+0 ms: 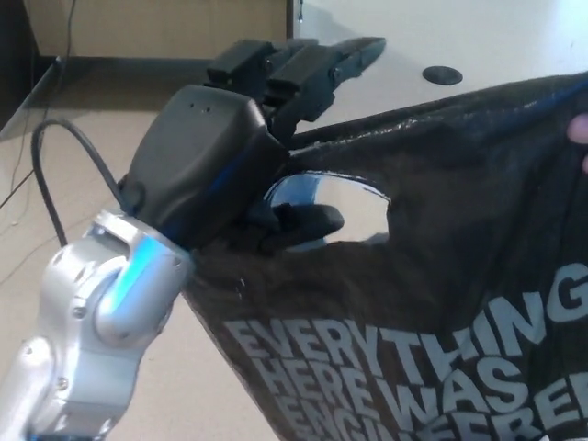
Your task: A person is holding a plastic bag and the robot extends its left hand to grab the bag by hooking its thumb into the holes at the top and brings its hand down by its side. Then it extends its arm again to hand the plastic bag back to the person.
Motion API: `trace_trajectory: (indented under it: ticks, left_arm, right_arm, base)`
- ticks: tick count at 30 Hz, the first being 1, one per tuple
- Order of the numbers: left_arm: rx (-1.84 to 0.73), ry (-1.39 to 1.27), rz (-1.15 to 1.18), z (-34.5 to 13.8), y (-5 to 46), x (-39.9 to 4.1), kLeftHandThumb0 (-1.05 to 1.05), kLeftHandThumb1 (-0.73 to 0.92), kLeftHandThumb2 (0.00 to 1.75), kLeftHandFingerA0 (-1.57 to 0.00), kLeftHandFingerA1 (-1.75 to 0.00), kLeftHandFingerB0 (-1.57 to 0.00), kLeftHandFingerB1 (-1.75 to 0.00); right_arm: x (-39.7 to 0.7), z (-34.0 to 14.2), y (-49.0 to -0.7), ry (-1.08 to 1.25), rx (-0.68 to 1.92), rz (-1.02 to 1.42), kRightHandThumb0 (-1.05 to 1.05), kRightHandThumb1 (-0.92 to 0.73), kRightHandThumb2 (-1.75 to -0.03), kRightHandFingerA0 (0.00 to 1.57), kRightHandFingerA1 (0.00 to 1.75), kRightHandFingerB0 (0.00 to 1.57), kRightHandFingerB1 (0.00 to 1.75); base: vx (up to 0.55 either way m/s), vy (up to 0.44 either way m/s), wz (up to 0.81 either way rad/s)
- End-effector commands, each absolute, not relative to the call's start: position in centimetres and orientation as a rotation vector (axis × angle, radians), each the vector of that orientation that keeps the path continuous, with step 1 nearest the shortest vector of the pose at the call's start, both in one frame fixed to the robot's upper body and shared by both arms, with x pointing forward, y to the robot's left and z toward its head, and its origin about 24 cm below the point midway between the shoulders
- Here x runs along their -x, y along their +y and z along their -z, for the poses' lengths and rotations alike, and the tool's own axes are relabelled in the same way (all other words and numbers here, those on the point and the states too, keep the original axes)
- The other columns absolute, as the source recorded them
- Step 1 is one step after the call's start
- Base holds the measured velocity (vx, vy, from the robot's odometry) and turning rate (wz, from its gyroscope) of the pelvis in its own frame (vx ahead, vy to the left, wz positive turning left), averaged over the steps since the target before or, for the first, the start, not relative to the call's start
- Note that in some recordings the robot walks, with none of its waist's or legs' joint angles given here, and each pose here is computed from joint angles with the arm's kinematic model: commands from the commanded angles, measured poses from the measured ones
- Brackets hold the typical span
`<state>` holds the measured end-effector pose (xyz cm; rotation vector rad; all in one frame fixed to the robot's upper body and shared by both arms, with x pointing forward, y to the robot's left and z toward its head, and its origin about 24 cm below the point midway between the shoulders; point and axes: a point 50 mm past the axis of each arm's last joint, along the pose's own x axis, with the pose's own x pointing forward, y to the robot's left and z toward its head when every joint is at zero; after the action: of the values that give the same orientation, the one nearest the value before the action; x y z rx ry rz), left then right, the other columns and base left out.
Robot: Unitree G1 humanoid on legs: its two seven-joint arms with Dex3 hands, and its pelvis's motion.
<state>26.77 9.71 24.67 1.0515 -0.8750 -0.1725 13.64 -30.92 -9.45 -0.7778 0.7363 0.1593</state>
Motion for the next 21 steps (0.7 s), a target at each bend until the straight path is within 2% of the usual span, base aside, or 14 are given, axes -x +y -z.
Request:
trace_trajectory:
  ticks: [1, 6, 7, 8, 12, 13, 14, 15, 16, 17, 18, 19, 21]
  left_arm:
    - [-1.058, -0.947, 0.058, -24.7, 9.2, -26.9, -0.57, 0.43, 0.68, -0.17, -0.4, -0.1, -0.35]
    - [-1.052, -0.963, 0.038, -24.4, 8.7, -27.1, -0.58, 0.44, 0.71, -0.21, -0.42, -0.12, -0.36]
    - [-1.046, -0.963, 0.036, -24.3, 8.6, -27.1, -0.6, 0.47, 0.74, -0.22, -0.43, -0.12, -0.37]
    - [-1.034, -0.97, 0.019, -24.2, 8.3, -27.2, -0.63, 0.52, 0.79, -0.25, -0.45, -0.14, -0.38]
    - [-1.01, -0.976, -0.014, -23.9, 7.6, -27.4, -0.63, 0.57, 0.83, -0.3, -0.47, -0.16, -0.39]
    - [-1.003, -0.977, -0.018, -23.8, 7.4, -27.4, -0.57, 0.68, 0.61, -0.47, -0.4, -0.22, -0.28]
    - [-0.995, -0.979, -0.02, -23.6, 7.2, -27.5, -0.57, 0.68, 0.61, -0.47, -0.4, -0.22, -0.28]
    - [-0.933, -0.983, 0.006, -23.3, 6.6, -27.8, -0.37, 0.49, 0.96, -0.7, -0.75, -0.09, -0.46]
    - [-0.91, -0.967, 0.016, -23.2, 6.3, -27.8, -0.58, 0.56, 0.83, -0.81, -0.72, -0.16, -0.4]
    - [-0.903, -0.961, 0.019, -23.2, 6.2, -27.9, -0.58, 0.56, 0.83, -0.81, -0.72, -0.16, -0.4]
    - [-0.92, -0.96, 0.015, -23.0, 5.9, -27.9, -0.53, 0.72, 0.63, -0.87, -0.47, -0.2, -0.28]
    - [-0.917, -0.957, 0.012, -23.0, 5.7, -28.0, -0.6, 0.6, 0.84, -0.79, -0.58, -0.17, -0.4]
    - [-0.902, -0.944, 0.022, -22.9, 5.3, -28.1, -0.59, 0.61, 0.84, -0.81, -0.59, -0.17, -0.4]
  right_arm:
    - [-13.3, 9.3, -31.5, 0.748, 0.806, -0.163, -0.38, -0.6, -0.79, 0.65, 0.58, 0.5, 0.51]
    - [-13.2, 9.4, -31.5, 0.756, 0.796, -0.157, -0.38, -0.6, -0.8, 0.68, 0.6, 0.5, 0.51]
    - [-13.3, 9.4, -31.5, 0.756, 0.798, -0.156, -0.31, -0.68, -0.6, 0.76, 0.52, 0.54, 0.4]
    - [-13.4, 9.4, -31.5, 0.749, 0.806, -0.156, -0.31, -0.69, -0.6, 0.76, 0.52, 0.56, 0.41]
    - [-13.7, 9.3, -31.3, 0.744, 0.811, -0.16, -0.32, -0.69, -0.6, 0.77, 0.52, 0.55, 0.41]
    - [-13.7, 9.3, -31.3, 0.742, 0.811, -0.163, -0.31, -0.69, -0.61, 0.76, 0.52, 0.55, 0.41]
    - [-13.7, 9.3, -31.3, 0.74, 0.808, -0.167, -0.31, -0.69, -0.61, 0.76, 0.52, 0.55, 0.41]
    - [-13.7, 9.3, -31.3, 0.74, 0.802, -0.167, -0.31, -0.69, -0.61, 0.76, 0.53, 0.56, 0.41]
    - [-13.7, 9.3, -31.3, 0.742, 0.802, -0.166, -0.31, -0.69, -0.61, 0.75, 0.52, 0.56, 0.41]
    - [-13.8, 9.3, -31.3, 0.743, 0.803, -0.166, -0.31, -0.69, -0.61, 0.75, 0.52, 0.56, 0.41]
    - [-13.8, 9.3, -31.3, 0.744, 0.805, -0.166, -0.31, -0.69, -0.61, 0.77, 0.53, 0.55, 0.41]
    - [-13.9, 9.3, -31.3, 0.743, 0.806, -0.165, -0.31, -0.69, -0.61, 0.76, 0.52, 0.55, 0.41]
    - [-14.1, 9.2, -31.3, 0.738, 0.801, -0.166, -0.31, -0.7, -0.61, 0.74, 0.51, 0.55, 0.41]
  base:
    - [0.0, 0.0, 0.0]
    - [0.0, 0.0, 0.0]
    - [0.0, 0.0, 0.0]
    - [0.0, 0.0, 0.0]
    - [0.0, 0.0, 0.0]
    - [0.0, 0.0, 0.0]
    - [0.0, 0.0, 0.0]
    - [0.0, 0.0, 0.0]
    - [0.0, 0.0, 0.0]
    - [0.0, 0.0, 0.0]
    - [0.0, 0.0, 0.0]
    - [0.0, 0.0, 0.0]
    - [0.0, 0.0, 0.0]
